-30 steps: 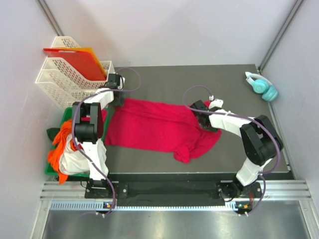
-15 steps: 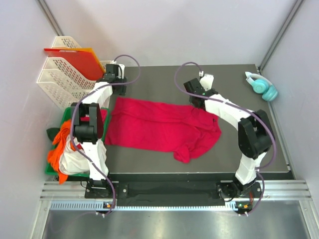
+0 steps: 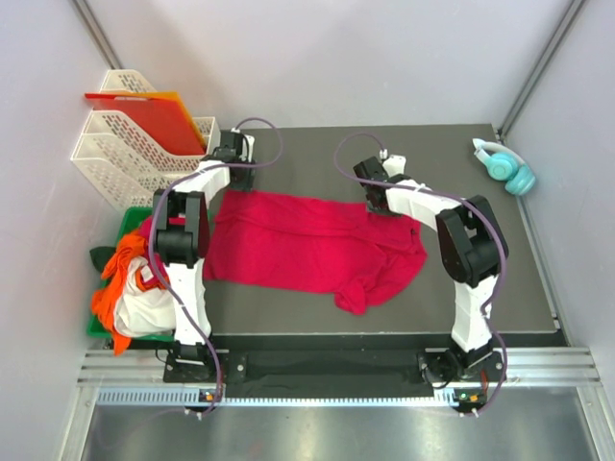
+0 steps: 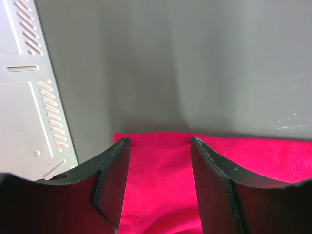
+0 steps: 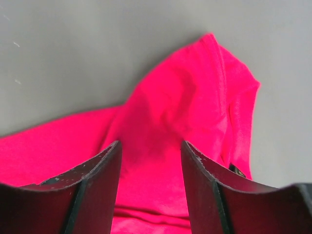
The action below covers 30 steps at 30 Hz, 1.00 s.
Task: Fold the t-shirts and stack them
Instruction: Fold the tshirt
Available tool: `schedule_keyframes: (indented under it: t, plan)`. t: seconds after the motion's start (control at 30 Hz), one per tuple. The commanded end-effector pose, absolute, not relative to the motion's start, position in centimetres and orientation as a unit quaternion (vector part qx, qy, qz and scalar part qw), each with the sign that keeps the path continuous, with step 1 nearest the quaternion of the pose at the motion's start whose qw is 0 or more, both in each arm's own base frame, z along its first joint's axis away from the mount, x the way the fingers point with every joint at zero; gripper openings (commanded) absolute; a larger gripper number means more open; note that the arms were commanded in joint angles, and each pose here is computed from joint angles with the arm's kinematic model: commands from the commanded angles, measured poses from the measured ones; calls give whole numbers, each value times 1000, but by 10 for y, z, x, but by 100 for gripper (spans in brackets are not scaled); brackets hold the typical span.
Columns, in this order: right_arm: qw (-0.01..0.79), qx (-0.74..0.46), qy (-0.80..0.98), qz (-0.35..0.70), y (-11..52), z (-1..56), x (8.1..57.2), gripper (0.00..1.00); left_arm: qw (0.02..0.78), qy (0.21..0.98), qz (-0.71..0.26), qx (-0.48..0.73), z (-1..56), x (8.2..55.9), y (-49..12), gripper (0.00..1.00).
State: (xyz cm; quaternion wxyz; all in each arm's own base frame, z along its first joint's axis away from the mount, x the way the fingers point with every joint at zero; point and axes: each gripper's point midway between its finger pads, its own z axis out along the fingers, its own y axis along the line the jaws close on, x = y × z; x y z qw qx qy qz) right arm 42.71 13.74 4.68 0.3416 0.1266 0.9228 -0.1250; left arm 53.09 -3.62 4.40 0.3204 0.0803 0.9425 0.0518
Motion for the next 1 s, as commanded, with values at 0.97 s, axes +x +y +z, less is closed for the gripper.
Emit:
schedule_keyframes:
  t: [0.97]
  plan:
    - [257,216,935,-115,64,29,518,50,318,941,80,80,47,552,-49,56]
